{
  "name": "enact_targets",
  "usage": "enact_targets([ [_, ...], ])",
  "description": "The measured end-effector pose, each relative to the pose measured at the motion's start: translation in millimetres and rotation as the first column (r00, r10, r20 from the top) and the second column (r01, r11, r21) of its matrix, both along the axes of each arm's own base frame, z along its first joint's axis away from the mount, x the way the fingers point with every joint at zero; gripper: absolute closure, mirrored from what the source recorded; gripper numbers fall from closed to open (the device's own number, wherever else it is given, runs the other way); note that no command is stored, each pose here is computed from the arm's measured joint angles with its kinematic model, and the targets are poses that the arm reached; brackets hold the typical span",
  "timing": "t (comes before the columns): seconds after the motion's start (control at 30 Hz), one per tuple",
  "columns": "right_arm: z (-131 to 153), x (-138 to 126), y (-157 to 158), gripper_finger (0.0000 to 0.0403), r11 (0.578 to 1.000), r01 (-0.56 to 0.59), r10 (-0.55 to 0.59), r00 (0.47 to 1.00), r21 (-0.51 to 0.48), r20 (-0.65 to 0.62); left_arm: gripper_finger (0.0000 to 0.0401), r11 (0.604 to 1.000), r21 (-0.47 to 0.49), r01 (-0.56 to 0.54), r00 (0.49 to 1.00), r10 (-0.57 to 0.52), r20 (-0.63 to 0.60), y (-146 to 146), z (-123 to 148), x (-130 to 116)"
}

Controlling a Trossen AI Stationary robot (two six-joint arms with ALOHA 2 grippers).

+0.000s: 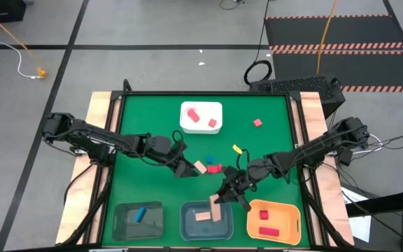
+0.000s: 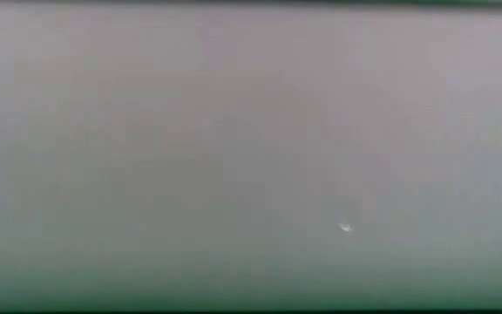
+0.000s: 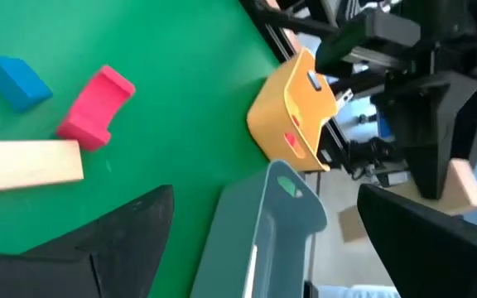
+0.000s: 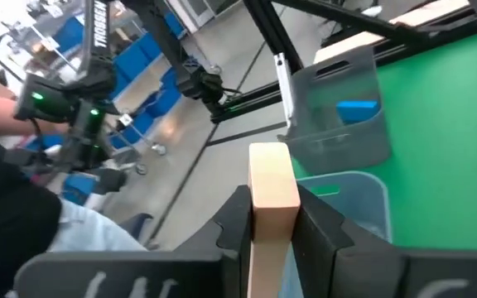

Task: Sort & place blocks by color
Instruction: Put the left yellow block into the blue bin, then put the red block into the yellow bin

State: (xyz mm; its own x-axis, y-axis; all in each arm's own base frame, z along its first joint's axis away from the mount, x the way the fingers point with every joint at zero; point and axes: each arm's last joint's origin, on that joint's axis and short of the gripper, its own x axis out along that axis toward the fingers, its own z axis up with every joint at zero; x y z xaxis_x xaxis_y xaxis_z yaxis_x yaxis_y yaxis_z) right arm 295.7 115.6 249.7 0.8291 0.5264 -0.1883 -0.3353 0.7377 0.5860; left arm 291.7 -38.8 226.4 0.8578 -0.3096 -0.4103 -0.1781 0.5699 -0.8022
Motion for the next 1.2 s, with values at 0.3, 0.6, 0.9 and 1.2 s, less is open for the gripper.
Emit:
enact_targets([
  [0.3,-20.8,6.3,6.3,0.0356,0.998,0.029,-0.033,0.998,-0.062,-0.061,0.0020,0.995,0.011,-0.099,0.995,0.099,0.007,2.8,0.7,1.1],
  [0.6,-38.7,19.0,18.1,0.0343,1.000,0.016,-0.016,0.999,-0.003,-0.029,0.0020,0.997,0.015,-0.076,0.997,0.076,0.003,-3.3,0.3,0.1],
  [0.9,-57.0,24.8,19.0,0.0255,0.998,0.040,-0.035,0.992,0.039,-0.119,0.0020,0.999,0.017,-0.038,0.999,0.038,0.004,-13.8,0.3,-1.6],
  [1.2,-25.8,10.7,-18.1,0.0223,0.995,0.097,-0.101,0.981,-0.032,-0.168,0.0020,1.000,0.018,0.022,1.000,-0.022,0.003,-30.9,0.2,-5.2],
])
